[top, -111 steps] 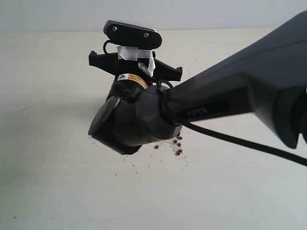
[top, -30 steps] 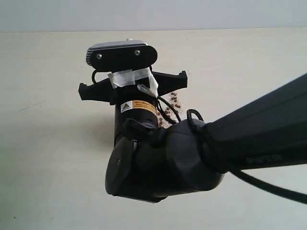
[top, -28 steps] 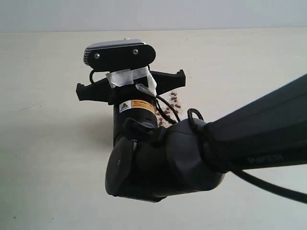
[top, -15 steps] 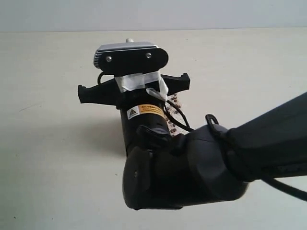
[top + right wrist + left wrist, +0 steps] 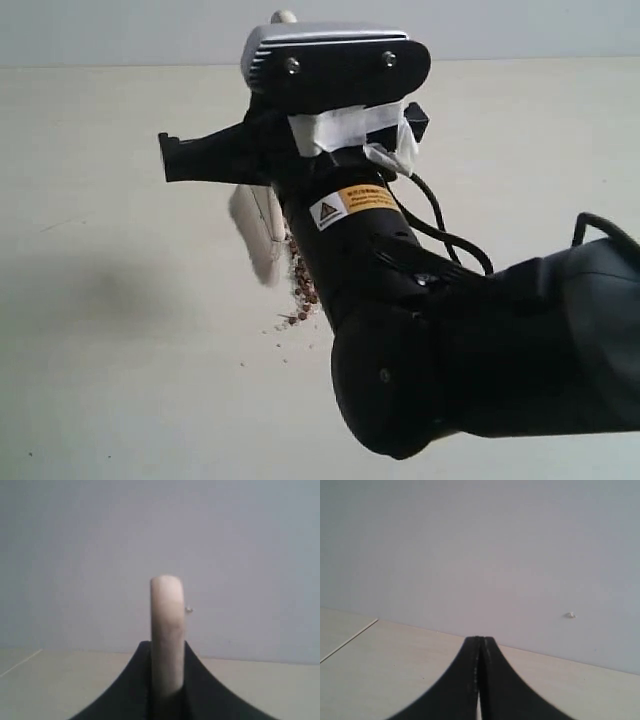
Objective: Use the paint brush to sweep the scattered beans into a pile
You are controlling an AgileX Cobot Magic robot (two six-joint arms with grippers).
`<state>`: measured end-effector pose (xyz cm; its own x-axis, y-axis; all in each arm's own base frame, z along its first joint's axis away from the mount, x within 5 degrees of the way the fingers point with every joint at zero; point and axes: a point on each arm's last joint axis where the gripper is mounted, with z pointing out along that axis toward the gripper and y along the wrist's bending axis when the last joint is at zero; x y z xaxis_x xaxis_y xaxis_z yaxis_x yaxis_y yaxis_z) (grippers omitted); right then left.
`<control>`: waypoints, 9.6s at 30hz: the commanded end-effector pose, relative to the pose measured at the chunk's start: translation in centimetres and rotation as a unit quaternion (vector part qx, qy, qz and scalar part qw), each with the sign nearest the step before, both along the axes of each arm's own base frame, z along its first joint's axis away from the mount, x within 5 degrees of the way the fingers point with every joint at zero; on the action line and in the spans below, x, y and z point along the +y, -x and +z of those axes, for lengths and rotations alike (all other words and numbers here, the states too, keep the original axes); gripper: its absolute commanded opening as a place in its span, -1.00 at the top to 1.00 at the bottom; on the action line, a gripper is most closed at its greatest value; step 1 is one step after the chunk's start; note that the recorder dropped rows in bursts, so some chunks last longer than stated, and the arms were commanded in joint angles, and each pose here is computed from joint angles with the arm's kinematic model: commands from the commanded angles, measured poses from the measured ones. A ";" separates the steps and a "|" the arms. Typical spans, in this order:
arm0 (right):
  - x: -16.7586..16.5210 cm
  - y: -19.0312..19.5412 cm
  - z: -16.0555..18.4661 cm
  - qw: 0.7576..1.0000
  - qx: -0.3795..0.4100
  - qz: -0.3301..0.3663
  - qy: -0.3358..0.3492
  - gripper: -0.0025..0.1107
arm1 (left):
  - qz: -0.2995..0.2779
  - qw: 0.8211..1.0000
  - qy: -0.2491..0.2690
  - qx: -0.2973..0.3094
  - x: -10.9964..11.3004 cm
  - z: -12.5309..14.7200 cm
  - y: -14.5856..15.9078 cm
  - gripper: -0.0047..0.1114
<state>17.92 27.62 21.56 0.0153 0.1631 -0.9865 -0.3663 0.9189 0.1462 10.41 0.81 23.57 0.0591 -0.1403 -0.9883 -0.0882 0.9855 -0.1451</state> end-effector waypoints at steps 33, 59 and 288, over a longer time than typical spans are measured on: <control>2.7 -18.3 -8.1 0.987 0.114 -0.100 -0.057 0.96 | -0.001 1.000 0.002 0.000 0.0 -0.1 0.1 0.92; 0.0 -18.1 -5.2 0.965 0.114 -0.233 0.042 0.96 | -0.001 1.000 0.002 0.000 0.0 -0.1 0.1 0.92; -3.3 -15.7 -5.3 0.979 0.111 -0.135 -0.105 0.96 | -0.001 1.000 0.002 0.000 0.0 -0.1 0.1 0.92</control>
<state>33.00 24.31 17.21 -0.1058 0.3887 -0.9153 -0.0733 0.9149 0.3970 10.41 0.81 23.57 0.0591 -0.1403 -0.9883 -0.0882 0.9855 -0.1451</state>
